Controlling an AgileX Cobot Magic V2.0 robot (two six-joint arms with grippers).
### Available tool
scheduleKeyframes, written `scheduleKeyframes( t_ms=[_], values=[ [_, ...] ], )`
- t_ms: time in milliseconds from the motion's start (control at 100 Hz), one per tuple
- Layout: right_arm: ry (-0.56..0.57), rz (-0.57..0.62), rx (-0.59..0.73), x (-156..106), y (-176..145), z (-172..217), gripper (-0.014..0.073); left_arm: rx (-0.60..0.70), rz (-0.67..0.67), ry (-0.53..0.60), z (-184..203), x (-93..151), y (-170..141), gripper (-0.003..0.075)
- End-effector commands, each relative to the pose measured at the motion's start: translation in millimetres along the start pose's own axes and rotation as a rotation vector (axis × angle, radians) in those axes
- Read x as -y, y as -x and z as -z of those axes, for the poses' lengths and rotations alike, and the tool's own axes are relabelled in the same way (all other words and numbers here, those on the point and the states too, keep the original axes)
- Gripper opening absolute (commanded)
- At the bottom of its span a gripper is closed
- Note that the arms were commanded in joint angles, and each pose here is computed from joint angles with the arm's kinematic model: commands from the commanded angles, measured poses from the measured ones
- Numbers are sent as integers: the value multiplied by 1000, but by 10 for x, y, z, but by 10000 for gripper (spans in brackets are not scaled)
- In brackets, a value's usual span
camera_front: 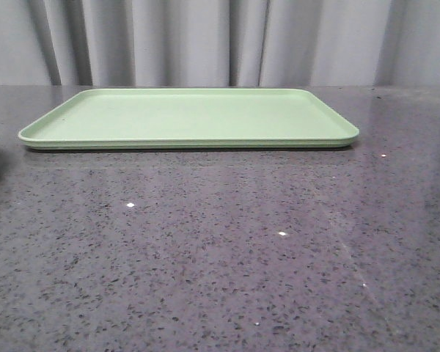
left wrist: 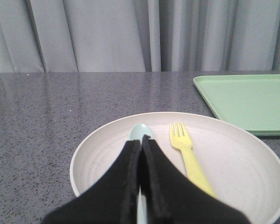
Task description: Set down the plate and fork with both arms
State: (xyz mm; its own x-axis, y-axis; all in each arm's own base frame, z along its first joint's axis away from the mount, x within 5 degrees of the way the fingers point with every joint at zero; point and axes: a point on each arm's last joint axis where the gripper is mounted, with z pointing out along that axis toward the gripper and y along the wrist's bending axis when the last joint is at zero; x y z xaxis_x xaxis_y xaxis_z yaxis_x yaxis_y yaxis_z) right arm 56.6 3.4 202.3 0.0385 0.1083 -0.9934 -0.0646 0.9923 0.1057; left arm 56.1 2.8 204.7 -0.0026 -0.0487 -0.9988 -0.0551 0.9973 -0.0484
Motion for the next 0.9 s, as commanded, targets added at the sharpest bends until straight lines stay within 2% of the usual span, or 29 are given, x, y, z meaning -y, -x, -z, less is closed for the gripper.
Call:
scheduleKeyframes(
  t_ms=[0, 890],
  values=[
    [8, 21, 108, -11, 105, 25, -66, 95, 13, 3, 22, -5, 42, -20],
    [10, 22, 126, -13, 121, 27, -66, 146, 15, 5, 29, -6, 92, -21]
  ],
)
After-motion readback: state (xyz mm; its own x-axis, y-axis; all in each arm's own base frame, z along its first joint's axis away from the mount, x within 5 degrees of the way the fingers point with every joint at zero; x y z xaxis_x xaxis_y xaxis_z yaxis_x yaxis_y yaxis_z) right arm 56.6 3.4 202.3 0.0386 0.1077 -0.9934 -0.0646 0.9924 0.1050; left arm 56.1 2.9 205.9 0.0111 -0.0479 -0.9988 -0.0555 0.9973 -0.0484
